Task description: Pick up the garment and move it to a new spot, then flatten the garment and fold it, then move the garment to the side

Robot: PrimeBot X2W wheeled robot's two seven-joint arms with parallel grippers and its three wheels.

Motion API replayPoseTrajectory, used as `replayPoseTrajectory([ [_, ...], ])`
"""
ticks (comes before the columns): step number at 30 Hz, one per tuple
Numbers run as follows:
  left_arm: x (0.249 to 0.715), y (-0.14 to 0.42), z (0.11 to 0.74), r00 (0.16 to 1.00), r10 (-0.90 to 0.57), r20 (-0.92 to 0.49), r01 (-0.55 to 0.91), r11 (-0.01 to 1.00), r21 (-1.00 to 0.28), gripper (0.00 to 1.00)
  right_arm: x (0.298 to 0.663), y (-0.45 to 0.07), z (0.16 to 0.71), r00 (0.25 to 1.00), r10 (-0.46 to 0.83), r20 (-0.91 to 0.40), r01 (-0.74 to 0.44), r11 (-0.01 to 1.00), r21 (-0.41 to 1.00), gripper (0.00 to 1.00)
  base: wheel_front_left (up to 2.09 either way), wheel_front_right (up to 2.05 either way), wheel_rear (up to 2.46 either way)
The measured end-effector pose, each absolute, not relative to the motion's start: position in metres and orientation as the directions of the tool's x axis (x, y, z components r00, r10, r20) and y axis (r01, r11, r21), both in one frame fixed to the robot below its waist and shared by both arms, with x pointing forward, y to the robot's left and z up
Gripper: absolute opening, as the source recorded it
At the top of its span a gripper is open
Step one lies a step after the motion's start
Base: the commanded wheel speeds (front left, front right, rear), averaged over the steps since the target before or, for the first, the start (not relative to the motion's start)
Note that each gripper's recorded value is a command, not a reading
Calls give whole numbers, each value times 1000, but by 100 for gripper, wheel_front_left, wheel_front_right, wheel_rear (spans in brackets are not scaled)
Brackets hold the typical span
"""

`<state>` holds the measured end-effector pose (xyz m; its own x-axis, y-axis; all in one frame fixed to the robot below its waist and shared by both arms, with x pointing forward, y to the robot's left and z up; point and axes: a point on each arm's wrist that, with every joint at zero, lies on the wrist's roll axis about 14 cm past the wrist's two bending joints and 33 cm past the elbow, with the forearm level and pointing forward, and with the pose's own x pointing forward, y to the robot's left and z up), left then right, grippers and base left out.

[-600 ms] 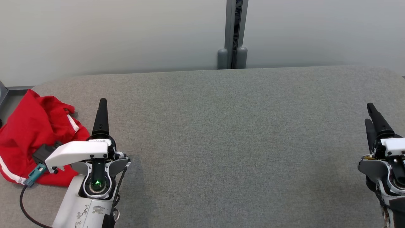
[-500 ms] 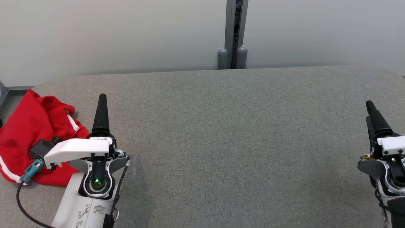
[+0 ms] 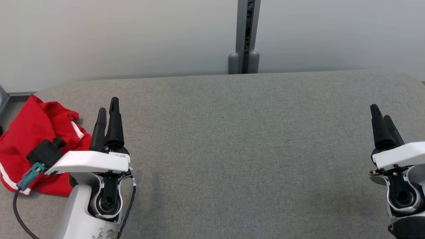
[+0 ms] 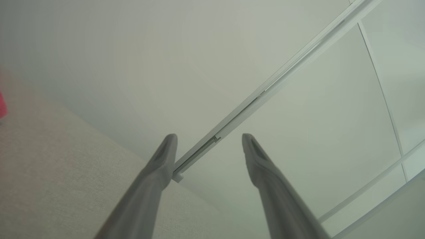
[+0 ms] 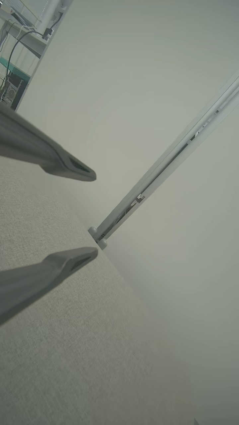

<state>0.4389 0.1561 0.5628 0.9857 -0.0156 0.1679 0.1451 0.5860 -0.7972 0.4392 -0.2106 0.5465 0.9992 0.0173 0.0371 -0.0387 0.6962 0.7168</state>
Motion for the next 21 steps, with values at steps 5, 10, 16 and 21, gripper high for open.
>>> replayPoseTrajectory([
  [5, 433, 155, 561, 985, -28, 169, 144, 673, -726, 100, 434, -202, 550, 998, 42, 55, -67, 778, 624, 100, 0, 0, 0],
  [10, 426, 158, 552, 988, -35, 150, 125, 750, -650, 100, 428, -195, 550, 996, 63, 65, -88, 835, 543, 100, 0, 0, 0],
  [16, 420, 159, 543, 991, -46, 127, 112, 804, -584, 100, 422, -188, 548, 994, 80, 69, -104, 875, 472, 100, 0, 0, 0],
  [21, 415, 158, 537, 993, -66, 99, 109, 847, -521, 100, 415, -182, 541, 993, 96, 63, -113, 908, 404, 100, 0, 0, 0],
])
